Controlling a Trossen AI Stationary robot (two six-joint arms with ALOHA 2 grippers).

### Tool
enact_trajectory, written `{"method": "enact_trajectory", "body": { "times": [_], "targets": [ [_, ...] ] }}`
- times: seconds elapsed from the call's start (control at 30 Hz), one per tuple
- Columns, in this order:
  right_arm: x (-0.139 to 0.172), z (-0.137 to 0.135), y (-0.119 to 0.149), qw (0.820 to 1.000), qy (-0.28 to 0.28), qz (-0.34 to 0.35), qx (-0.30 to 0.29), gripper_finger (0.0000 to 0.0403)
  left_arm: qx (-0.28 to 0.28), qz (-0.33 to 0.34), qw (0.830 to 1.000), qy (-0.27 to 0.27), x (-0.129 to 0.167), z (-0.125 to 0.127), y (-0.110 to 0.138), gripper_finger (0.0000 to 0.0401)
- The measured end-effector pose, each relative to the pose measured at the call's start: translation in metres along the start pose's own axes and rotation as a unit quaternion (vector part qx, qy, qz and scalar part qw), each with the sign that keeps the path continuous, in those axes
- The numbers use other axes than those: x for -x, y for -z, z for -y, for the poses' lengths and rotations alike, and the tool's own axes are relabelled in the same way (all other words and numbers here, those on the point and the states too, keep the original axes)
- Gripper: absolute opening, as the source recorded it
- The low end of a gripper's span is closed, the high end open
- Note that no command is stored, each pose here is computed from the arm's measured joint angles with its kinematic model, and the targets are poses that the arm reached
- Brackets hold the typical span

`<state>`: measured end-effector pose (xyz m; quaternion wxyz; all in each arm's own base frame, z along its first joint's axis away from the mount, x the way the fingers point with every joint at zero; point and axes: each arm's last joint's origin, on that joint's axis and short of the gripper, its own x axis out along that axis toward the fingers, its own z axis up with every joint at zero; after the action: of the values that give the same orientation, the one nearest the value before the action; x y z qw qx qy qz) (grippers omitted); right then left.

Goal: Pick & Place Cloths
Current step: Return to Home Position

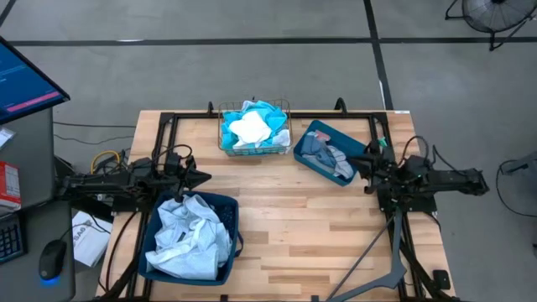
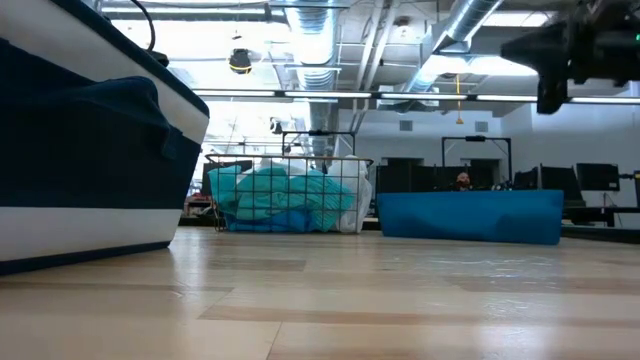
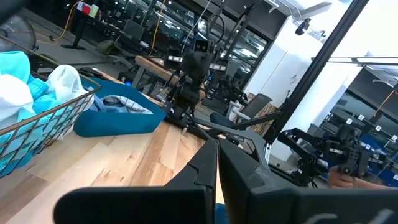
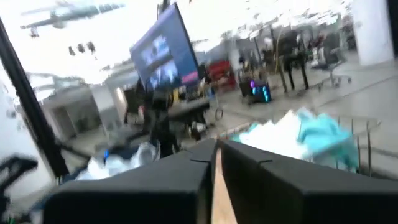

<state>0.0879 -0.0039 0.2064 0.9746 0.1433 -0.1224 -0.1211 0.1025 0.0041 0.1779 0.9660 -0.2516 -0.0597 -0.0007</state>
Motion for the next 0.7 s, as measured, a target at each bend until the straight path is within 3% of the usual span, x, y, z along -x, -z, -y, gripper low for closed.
{"method": "enact_trajectory", "body": {
  "times": [0.13,0.3,0.7],
  "targets": [
    [-0.001,0.000,0.009,0.999,-0.028,-0.018,0.008,0.0004,0.000,-0.001,1.000,-0.001,0.000,0.000,0.000,0.0001],
    [-0.001,0.001,0.026,0.997,-0.071,-0.040,-0.002,0.0004,0.000,-0.002,1.000,-0.002,-0.001,0.000,0.000,0.0001],
    [0.000,0.005,0.038,0.993,-0.061,-0.100,0.020,0.0004,0.000,-0.005,1.000,-0.003,-0.002,-0.001,0.001,0.0001]
  ]
}}
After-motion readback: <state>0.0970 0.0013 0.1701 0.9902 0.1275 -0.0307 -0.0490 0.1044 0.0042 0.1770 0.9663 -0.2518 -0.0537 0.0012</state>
